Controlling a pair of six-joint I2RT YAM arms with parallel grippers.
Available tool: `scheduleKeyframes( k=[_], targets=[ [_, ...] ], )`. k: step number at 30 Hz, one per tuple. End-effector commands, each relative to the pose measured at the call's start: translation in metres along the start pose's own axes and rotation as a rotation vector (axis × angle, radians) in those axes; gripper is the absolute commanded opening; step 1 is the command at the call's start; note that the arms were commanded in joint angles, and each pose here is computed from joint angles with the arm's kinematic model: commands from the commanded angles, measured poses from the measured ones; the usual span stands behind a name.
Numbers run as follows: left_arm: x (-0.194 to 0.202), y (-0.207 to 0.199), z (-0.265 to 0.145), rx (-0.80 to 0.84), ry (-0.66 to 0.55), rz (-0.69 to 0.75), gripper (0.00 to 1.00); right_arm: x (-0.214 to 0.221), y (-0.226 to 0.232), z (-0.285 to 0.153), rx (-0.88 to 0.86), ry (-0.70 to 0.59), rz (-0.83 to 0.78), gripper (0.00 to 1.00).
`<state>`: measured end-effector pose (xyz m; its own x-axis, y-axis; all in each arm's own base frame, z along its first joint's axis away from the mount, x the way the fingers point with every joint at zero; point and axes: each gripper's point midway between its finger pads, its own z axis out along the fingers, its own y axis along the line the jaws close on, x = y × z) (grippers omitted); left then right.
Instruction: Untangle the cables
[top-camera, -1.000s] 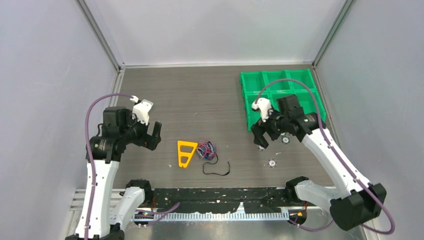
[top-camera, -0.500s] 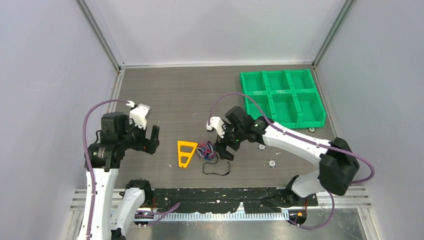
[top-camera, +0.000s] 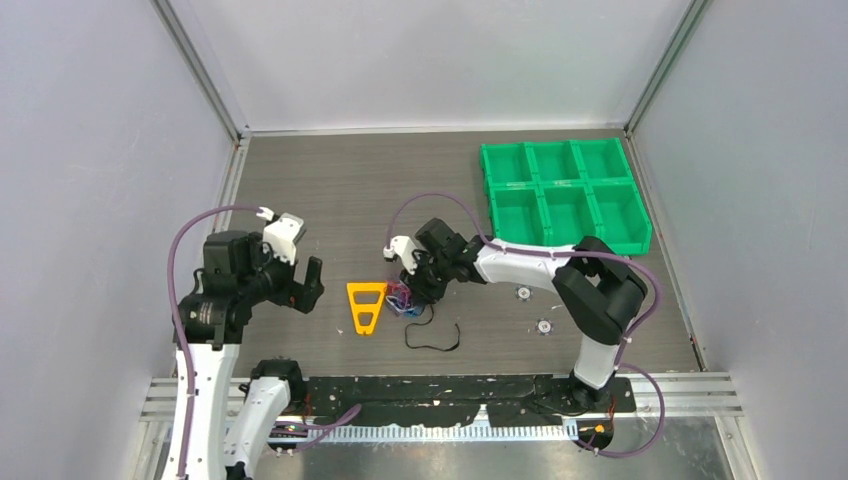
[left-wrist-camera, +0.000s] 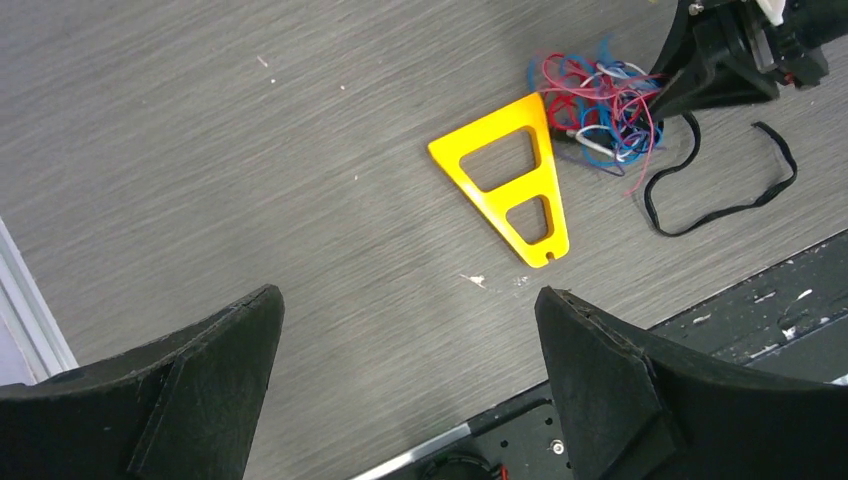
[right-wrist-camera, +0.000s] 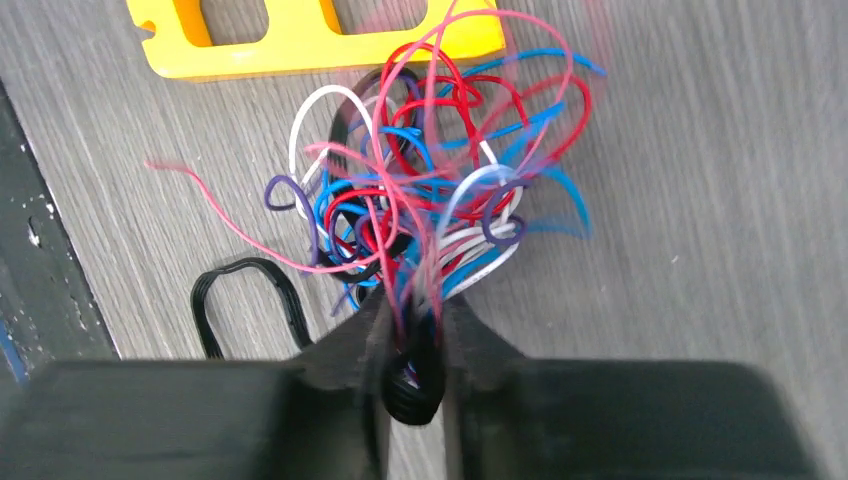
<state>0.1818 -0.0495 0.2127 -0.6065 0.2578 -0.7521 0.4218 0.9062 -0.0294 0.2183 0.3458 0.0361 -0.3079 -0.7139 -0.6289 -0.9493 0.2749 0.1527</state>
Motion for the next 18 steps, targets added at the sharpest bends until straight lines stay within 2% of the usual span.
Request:
scheduleKeyframes(
  k=[1, 2, 3, 5, 6, 9, 13, 18],
  targets=[
    [-0.025, 0.000, 0.003, 0.029, -0.114, 0.104, 0.99, -0.056, -0.013, -0.020, -0.016, -0.146, 0.022, 0.12],
    [-0.027, -0.005, 0.004, 0.062, -0.121, 0.120, 0.99, -0.074, -0.012, -0.034, -0.037, -0.190, 0.029, 0.07],
    [-0.029, -0.011, 0.005, 0.101, -0.132, 0.134, 0.99, -0.080, -0.021, -0.046, -0.037, -0.212, 0.081, 0.06],
    [-0.036, -0.025, 0.006, 0.189, -0.174, 0.162, 0.99, -0.099, -0.022, -0.078, -0.073, -0.265, 0.139, 0.05],
    [-0.041, -0.036, 0.005, 0.252, -0.208, 0.178, 0.99, -0.115, -0.021, -0.100, -0.091, -0.318, 0.136, 0.05],
    [-0.061, -0.053, 0.008, 0.349, -0.315, 0.236, 0.99, -0.131, -0.005, -0.136, -0.145, -0.366, 0.133, 0.05],
    [-0.088, -0.070, 0.013, 0.421, -0.411, 0.346, 0.99, -0.138, 0.013, -0.159, -0.199, -0.398, 0.120, 0.05],
    [-0.105, -0.098, 0.030, 0.501, -0.425, 0.509, 0.99, -0.139, 0.023, -0.173, -0.212, -0.405, 0.085, 0.05]
  ],
)
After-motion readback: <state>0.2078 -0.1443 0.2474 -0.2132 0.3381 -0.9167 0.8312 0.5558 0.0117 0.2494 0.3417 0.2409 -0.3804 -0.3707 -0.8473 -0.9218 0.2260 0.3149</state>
